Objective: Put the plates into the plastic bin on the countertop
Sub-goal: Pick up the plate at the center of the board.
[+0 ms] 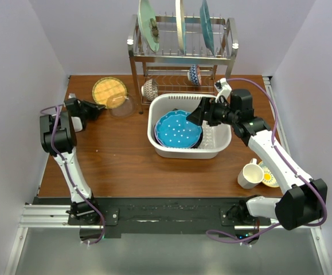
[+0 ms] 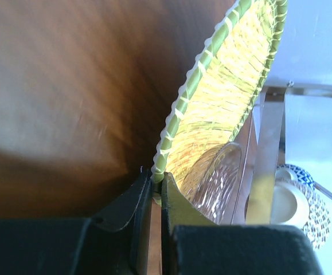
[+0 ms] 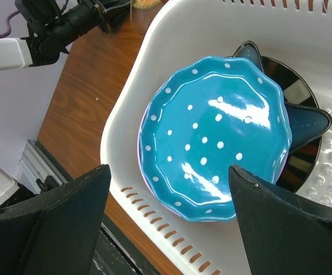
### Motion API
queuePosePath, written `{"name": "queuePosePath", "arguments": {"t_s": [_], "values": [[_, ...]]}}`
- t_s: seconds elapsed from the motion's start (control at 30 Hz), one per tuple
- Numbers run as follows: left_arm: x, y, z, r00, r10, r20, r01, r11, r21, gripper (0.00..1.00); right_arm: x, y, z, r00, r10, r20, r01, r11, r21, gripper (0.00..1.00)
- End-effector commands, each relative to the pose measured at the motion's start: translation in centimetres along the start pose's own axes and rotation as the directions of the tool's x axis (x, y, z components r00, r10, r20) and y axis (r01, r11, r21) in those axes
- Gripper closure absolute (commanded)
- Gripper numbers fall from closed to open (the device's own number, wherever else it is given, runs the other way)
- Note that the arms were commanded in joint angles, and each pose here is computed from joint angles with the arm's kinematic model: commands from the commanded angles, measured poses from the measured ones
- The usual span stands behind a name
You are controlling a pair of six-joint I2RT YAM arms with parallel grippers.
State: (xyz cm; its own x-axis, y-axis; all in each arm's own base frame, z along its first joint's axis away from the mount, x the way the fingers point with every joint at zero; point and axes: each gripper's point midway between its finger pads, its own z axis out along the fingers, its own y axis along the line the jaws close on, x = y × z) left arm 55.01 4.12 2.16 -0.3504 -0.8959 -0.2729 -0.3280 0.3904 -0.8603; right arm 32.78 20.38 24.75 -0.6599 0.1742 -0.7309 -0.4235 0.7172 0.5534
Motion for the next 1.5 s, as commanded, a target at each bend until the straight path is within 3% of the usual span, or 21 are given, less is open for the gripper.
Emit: {"name": "queuePosePath", "arguments": {"t_s": [0.0, 0.2, 0.4, 0.6, 0.83, 1.1, 1.47], "values": [[2.7, 3.3, -1.8, 0.998, -0.042, -0.056, 0.036, 0.994, -0.107, 1.00, -0.6, 1.3, -0.3, 1.000, -0.003, 0.023, 0.005, 0.998, -0.058, 0.13], [3.0, 1.9, -4.4, 0.999, -0.020, -0.032, 0.017, 0.996, -0.092, 1.00, -0.4, 1.7, -0.3, 1.000, 0.007, 0.020, -0.005, 0.997, -0.076, 0.13], [1.2, 0.5, -6.8, 0.995, 0.082, 0.049, -0.074, 0.987, -0.142, 1.00, 0.0, 1.6, -0.2, 1.000, 0.020, 0.014, -0.019, 0.996, -0.084, 0.13], [-2.9, -2.3, -10.0, 0.948, 0.241, 0.209, -0.194, 0.955, -0.222, 1.00, 0.1, 1.8, -0.1, 0.999, 0.032, 0.012, -0.031, 0.995, -0.099, 0.13], [-4.9, -7.7, -12.8, 0.900, 0.317, 0.301, -0.282, 0.947, -0.154, 1.00, 0.2, 2.1, 0.2, 0.999, 0.047, 0.014, -0.045, 0.991, -0.126, 0.13], [-3.3, -12.5, -14.6, 0.903, 0.360, 0.235, -0.371, 0.929, 0.003, 1.00, 0.5, 3.1, 0.7, 0.998, 0.062, -0.011, -0.063, 0.978, -0.199, 0.13], [0.5, -14.4, -17.8, 0.897, 0.427, 0.116, -0.438, 0.894, 0.096, 1.00, 0.9, 3.4, 1.5, 0.997, 0.073, -0.030, -0.078, 0.971, -0.225, 0.12]]}}
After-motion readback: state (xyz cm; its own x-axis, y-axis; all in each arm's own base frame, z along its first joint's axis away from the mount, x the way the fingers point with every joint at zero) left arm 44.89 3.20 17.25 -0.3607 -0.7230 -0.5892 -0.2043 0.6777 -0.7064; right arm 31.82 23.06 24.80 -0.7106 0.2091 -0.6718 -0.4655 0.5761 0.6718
